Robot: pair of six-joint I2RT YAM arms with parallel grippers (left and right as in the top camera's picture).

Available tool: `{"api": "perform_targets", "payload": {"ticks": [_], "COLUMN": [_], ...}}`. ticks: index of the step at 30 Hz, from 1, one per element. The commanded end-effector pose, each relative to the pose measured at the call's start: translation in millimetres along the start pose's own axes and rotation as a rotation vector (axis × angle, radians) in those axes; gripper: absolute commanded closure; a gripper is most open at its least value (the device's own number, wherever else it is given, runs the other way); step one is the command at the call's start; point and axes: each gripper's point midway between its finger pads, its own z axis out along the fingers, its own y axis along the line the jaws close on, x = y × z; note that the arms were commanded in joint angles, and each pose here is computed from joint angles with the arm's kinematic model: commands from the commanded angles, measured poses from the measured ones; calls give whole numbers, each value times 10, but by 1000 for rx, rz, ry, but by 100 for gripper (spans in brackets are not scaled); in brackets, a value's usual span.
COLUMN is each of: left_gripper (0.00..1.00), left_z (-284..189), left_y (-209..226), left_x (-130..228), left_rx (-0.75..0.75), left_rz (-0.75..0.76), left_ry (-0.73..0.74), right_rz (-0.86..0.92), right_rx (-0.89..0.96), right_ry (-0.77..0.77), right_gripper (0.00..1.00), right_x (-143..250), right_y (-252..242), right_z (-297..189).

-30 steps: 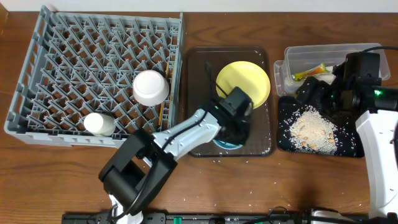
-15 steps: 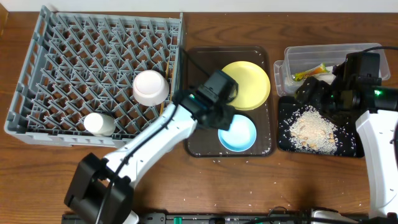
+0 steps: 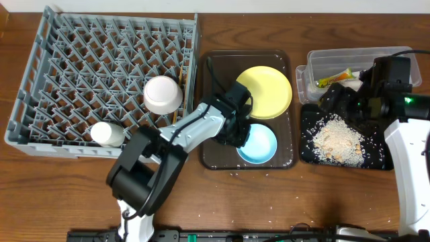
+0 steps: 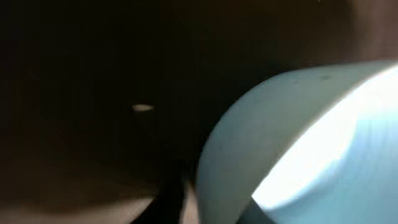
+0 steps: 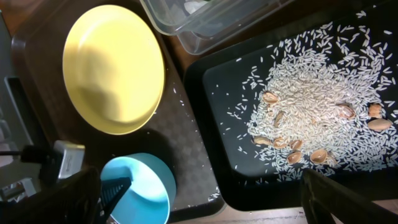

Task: Sort waste into correct bins and load items into the dishwasher
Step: 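Reach the left gripper to the light-blue bowl and grasp its rim, then lift the light-blue bowl and carry it left over the rack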

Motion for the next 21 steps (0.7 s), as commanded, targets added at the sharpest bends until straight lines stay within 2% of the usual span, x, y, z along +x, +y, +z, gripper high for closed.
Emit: {"api": "perform_targets", "payload": {"ticks": [1, 5, 9, 11, 15, 18, 21], "left_gripper": [92, 93, 93, 93, 92, 93, 92], "left_z": [80, -149, -700, -1091, -1913, -2590, -3199], "left_y": [-26, -107, -148, -12, 567, 1105, 1545], "left_x": [78, -27, -269, -391, -441, -289, -59], "left_rx": [35, 48, 40, -38, -353, -692, -1016], "left_rz": [7, 10, 19, 6, -70, -146, -227], "left_ry": [37, -16, -156, -269, -484, -603, -660], "right_rz": [-9, -9, -9, -9, -9, -9, -9], "right_rx": [-4, -4, -4, -4, -4, -4, -4], "right_ry": [6, 6, 6, 6, 6, 6, 6], "right_gripper": [1, 1, 1, 1, 1, 1, 1], "right_x": [-6, -6, -6, -6, -6, -6, -6], "right_y": [-1, -1, -1, -1, -1, -1, -1], "right_z": [8, 8, 8, 8, 8, 8, 8]}}
